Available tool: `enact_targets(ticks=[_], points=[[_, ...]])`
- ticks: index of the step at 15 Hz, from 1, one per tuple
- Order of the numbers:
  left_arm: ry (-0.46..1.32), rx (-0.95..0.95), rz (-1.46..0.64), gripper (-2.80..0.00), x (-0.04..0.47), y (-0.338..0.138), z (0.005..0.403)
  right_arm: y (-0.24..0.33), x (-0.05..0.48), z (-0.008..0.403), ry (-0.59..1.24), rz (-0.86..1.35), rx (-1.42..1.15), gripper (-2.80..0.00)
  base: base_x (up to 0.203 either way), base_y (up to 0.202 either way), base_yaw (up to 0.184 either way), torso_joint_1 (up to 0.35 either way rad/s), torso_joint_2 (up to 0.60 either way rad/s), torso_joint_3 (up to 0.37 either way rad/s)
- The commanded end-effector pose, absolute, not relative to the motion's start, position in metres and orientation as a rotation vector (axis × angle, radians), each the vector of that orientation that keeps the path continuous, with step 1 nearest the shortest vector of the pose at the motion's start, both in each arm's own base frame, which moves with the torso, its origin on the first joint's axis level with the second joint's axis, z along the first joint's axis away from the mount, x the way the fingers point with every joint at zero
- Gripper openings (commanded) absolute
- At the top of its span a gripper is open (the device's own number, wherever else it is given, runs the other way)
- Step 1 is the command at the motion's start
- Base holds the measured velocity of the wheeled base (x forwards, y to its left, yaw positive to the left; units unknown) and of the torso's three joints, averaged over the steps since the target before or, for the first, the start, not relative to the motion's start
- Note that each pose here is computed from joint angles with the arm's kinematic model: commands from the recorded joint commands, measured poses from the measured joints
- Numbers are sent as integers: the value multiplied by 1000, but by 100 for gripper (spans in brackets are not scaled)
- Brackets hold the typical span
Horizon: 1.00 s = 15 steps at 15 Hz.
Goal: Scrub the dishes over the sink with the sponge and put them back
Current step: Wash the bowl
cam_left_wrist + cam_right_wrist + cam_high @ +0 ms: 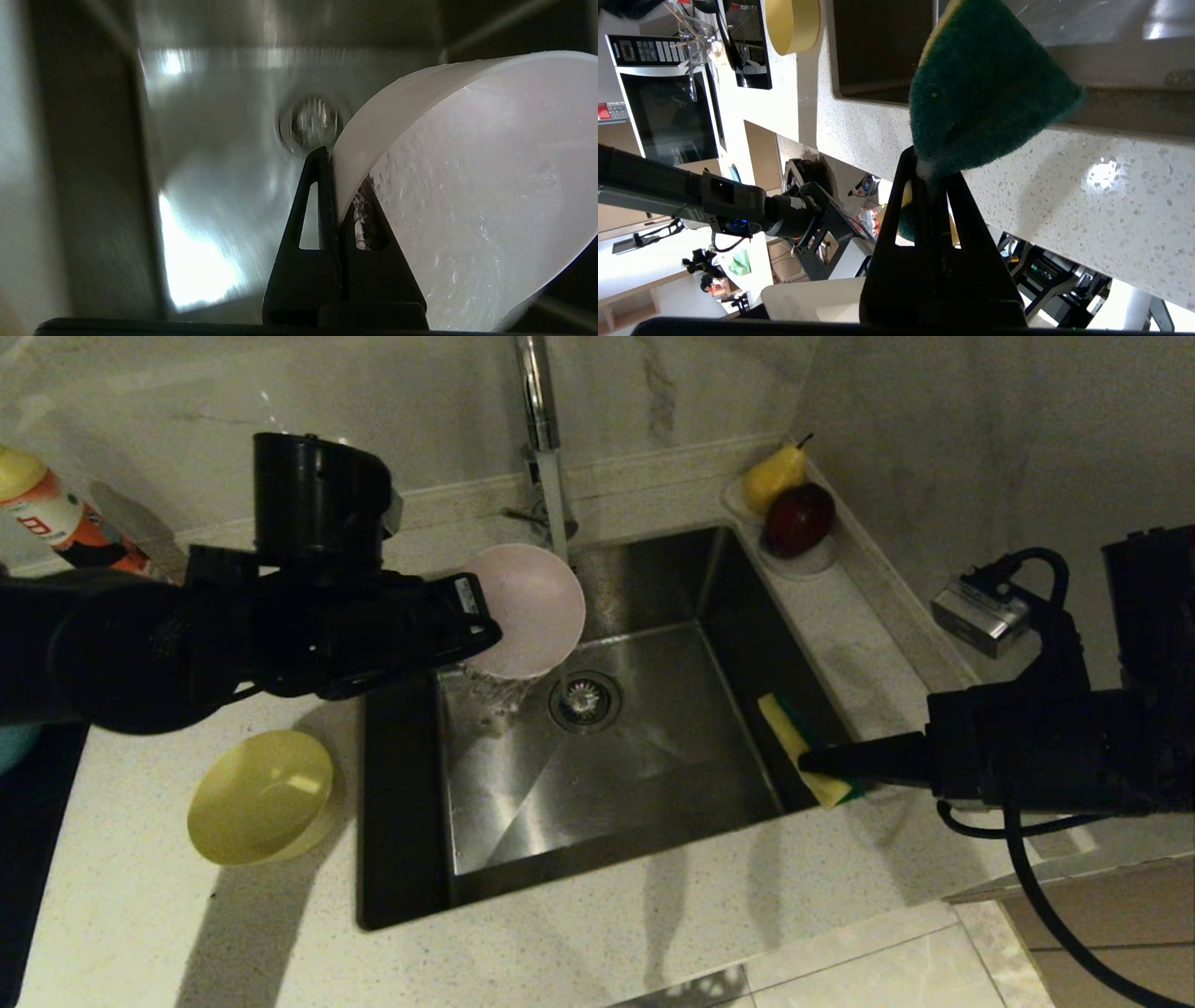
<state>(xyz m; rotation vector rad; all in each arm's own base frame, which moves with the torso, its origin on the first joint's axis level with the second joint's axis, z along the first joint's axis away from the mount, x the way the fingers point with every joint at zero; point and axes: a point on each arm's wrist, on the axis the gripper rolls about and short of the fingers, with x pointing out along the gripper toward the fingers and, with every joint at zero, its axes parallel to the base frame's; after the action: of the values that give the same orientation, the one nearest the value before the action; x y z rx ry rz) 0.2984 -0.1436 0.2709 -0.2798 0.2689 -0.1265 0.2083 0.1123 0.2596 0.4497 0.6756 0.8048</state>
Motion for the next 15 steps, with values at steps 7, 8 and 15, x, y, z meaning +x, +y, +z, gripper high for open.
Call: enact_targets(ticks=[7, 8, 15], points=[[-274, -208, -169, -280, 249, -114, 313, 110, 203, 261, 666, 812, 447, -280, 0, 0, 0, 0, 0, 0], [-292, -204, -173, -280, 247, -112, 314, 110, 203, 261, 666, 813, 447, -280, 0, 0, 0, 0, 0, 0], [-456, -184, -247, -280, 217, -100, 324, 110, 203, 259, 671, 813, 445, -280, 0, 0, 0, 0, 0, 0]])
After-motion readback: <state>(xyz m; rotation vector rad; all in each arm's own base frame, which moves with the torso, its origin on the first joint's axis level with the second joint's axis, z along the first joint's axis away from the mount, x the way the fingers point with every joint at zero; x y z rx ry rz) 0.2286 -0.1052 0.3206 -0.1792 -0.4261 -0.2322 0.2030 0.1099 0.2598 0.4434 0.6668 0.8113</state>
